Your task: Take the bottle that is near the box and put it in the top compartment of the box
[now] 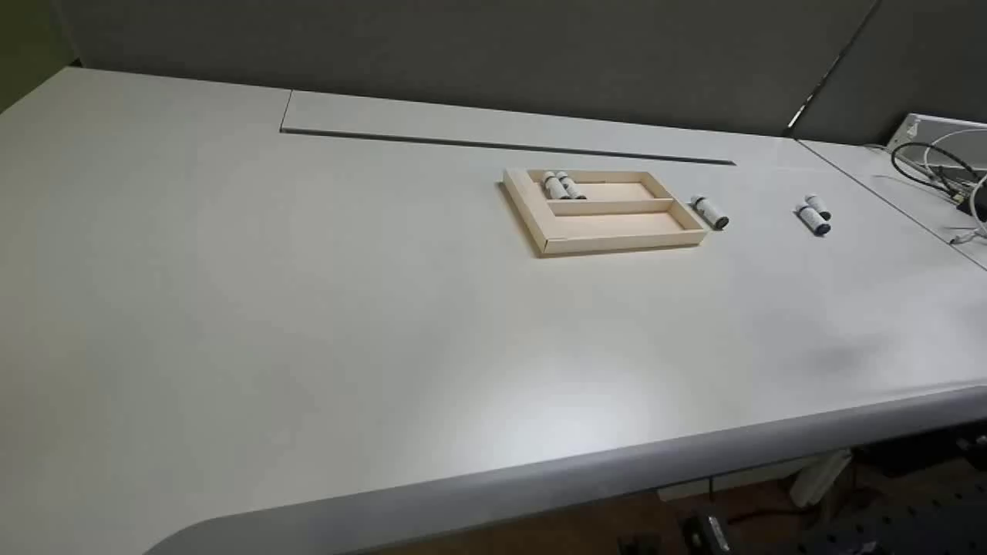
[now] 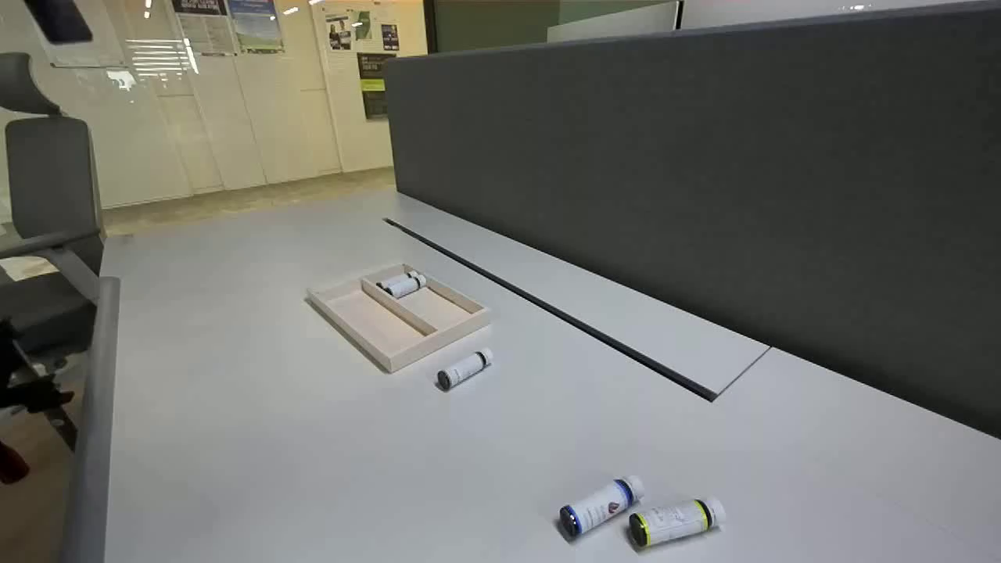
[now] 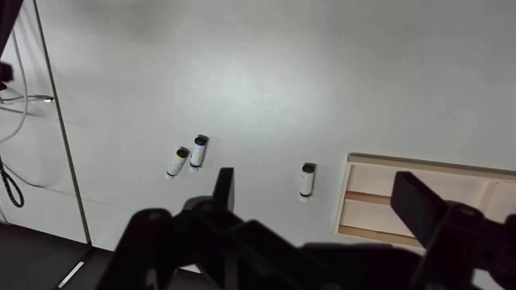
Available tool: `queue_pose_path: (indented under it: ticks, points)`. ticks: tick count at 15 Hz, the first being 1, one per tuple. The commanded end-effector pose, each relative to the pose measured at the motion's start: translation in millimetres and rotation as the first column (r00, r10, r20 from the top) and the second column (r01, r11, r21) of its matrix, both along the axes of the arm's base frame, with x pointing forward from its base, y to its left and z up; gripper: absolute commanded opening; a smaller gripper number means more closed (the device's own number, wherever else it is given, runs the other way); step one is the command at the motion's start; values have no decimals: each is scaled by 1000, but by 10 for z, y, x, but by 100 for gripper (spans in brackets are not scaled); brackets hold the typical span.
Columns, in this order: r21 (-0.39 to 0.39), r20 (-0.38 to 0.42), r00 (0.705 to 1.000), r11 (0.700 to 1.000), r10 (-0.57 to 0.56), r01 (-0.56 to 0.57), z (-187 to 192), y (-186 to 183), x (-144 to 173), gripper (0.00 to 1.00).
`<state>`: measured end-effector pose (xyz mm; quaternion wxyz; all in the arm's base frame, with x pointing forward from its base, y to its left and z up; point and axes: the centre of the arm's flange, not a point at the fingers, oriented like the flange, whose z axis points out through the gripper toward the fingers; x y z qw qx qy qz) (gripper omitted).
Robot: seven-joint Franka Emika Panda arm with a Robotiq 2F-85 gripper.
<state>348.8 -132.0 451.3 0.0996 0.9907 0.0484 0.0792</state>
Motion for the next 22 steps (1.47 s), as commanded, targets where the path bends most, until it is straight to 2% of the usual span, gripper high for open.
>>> queue_pose_path:
  ticks: [1, 8, 9, 10, 12, 17, 20, 22]
  points:
    - [0, 0, 1000, 1000, 0, 0, -1, 0, 0, 100]
    - [0, 0, 1000, 1000, 0, 0, 0, 0, 0, 100]
    - [5, 9, 1000, 1000, 9, -9, -49, 11, 98, 100]
    - [15, 23, 1000, 1000, 11, -11, -101, 33, 206, 100]
    - [61, 0, 996, 994, 90, -90, -297, 135, 524, 100]
    - [174, -38, 974, 961, 222, -213, -1013, 546, 1333, 100]
    - [156, -74, 971, 965, 226, -212, -1371, 695, 1774, 100]
    - [124, -97, 974, 973, 205, -193, -1508, 651, 2109, 100]
